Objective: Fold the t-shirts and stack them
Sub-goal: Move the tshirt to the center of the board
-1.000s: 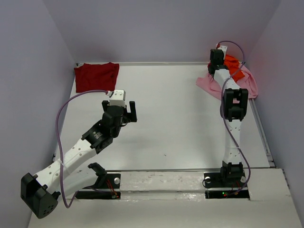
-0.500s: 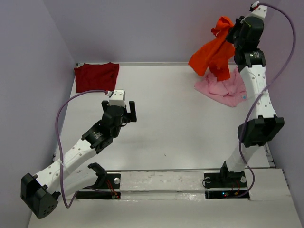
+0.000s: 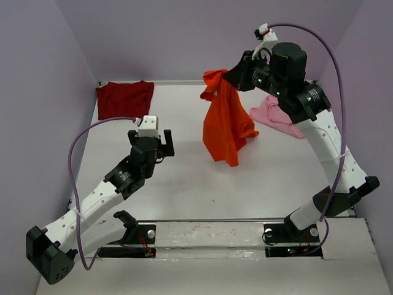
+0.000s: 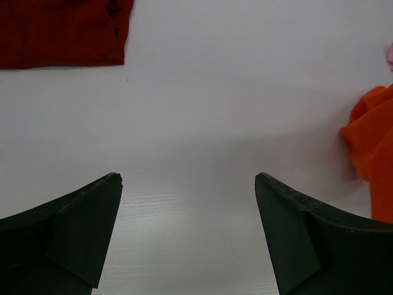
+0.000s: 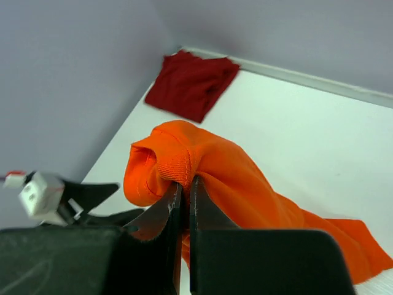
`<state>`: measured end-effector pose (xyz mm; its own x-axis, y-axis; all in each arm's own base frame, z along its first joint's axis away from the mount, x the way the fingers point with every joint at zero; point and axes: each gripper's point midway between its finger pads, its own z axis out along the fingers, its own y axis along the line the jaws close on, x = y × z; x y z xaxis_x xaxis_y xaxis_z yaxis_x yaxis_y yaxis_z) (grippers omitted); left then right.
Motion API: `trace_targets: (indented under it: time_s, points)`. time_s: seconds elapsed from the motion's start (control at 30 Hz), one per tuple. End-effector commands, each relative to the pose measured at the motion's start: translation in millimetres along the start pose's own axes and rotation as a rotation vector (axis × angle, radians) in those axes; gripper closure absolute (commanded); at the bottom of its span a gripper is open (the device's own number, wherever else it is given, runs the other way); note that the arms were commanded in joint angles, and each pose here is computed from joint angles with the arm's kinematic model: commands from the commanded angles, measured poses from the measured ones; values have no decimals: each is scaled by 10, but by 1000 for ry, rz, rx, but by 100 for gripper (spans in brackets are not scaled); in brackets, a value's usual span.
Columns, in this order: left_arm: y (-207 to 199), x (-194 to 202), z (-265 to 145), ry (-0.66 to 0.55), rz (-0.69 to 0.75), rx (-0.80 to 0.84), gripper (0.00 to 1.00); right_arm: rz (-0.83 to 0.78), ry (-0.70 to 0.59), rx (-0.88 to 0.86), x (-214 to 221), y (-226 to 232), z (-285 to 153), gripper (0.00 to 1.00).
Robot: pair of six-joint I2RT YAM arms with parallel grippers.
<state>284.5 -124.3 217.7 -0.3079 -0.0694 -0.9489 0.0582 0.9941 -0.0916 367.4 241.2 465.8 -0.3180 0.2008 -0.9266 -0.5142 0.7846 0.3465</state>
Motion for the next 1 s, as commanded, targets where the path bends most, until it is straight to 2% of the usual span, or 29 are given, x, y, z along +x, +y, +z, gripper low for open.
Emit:
trace_targets:
  time_s: [0.0, 0.07, 0.17, 0.2, 0.27, 0.3, 0.33, 0.4, 0.43, 0.67, 0.87, 0.97]
  points:
    - [90, -132, -28, -52, -31, -41, 1, -24, -66, -120, -364, 523, -430, 100]
    - [100, -135, -29, -53, -34, -47, 1, -19, -86, -133, -432, 600, -527, 100]
    - [114, -142, -36, -57, -36, -52, 1, -18, -87, -70, -368, 467, -559, 100]
    - [120, -133, -32, -55, -32, -56, 1, -11, -36, 12, -124, 260, -424, 100]
    - [125, -139, -31, -57, -34, -60, 1, -10, 20, 68, 175, 82, -346, 100]
    - [130, -129, -27, -55, -29, -62, 1, -10, 97, 136, 576, -144, -208, 100]
    - [131, -133, -25, -55, -29, -64, 1, -12, 122, 190, 754, -291, -174, 100]
    - [129, -125, -15, -51, -27, -65, 1, -7, 152, 252, 1053, -487, -149, 100]
    - [125, -117, -12, -48, -24, -63, 1, -3, 231, 303, 1470, -673, -125, 100]
    - [114, -109, 7, -42, -16, -60, 1, 16, 481, 466, 2739, -1212, -261, 100]
    - [121, -117, 5, -44, -18, -60, 1, 17, 578, 566, 3207, -1453, -439, 100]
    - [134, -114, 9, -42, -15, -67, 1, -3, 598, 625, 3292, -1569, -505, 100]
